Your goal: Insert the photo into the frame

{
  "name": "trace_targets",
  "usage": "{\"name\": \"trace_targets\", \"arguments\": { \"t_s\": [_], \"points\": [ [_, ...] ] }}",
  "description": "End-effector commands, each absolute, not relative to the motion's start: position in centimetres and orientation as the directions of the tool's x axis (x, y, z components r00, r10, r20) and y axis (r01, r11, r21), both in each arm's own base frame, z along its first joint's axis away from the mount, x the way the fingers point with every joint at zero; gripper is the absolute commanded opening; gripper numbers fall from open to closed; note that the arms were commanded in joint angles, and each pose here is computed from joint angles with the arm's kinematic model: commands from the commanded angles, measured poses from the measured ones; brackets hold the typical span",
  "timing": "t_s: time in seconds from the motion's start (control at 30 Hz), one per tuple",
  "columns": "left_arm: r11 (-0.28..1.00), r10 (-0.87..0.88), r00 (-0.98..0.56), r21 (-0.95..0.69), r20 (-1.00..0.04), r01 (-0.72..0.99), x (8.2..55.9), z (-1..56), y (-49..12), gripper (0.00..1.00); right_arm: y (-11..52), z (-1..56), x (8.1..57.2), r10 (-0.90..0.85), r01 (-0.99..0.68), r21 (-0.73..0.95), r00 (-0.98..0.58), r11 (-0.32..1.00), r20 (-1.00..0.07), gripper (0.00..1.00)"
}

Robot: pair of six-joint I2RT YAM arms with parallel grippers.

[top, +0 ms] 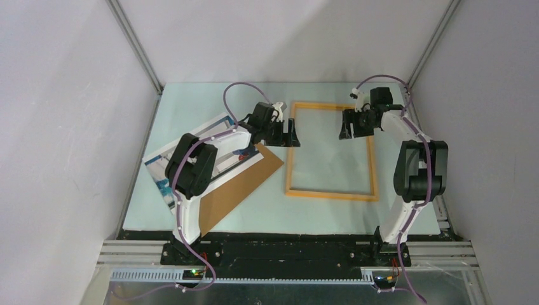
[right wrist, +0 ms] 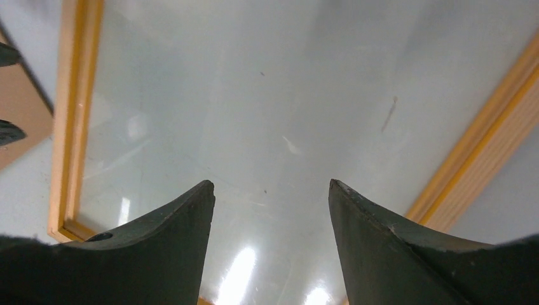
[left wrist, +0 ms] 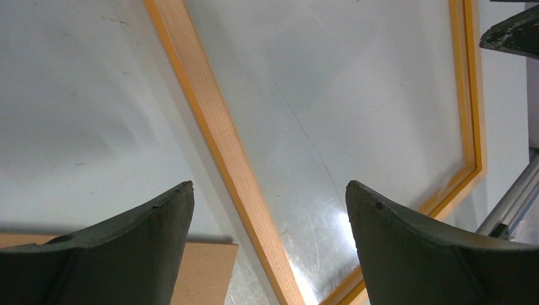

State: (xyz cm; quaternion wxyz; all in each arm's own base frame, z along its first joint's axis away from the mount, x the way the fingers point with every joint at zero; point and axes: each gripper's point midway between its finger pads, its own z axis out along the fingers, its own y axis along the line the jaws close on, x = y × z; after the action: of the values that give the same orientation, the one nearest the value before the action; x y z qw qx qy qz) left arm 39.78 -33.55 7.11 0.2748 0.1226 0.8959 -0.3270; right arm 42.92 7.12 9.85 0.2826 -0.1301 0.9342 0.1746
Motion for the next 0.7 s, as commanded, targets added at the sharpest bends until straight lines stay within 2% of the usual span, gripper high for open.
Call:
{"name": "trace_targets", "arguments": {
  "t_s": [0.0,0.67],
  "points": [
    [0.717,0.041,-0.797,-0.537,-0.603,0.444,39.5,9.2,-34.1,0.94,5.1,9.6,41.7,-0.115,-0.306,0.257,-0.818,0.917,-0.563,0.7],
    [0.702,0.06,-0.831,-0.568,-0.553,0.429,36.9,6.6,-36.3,0.91,-3.2,8.0,40.2,0.028,-0.098,0.203,-0.841,0.974,-0.54,0.64]
  ]
}}
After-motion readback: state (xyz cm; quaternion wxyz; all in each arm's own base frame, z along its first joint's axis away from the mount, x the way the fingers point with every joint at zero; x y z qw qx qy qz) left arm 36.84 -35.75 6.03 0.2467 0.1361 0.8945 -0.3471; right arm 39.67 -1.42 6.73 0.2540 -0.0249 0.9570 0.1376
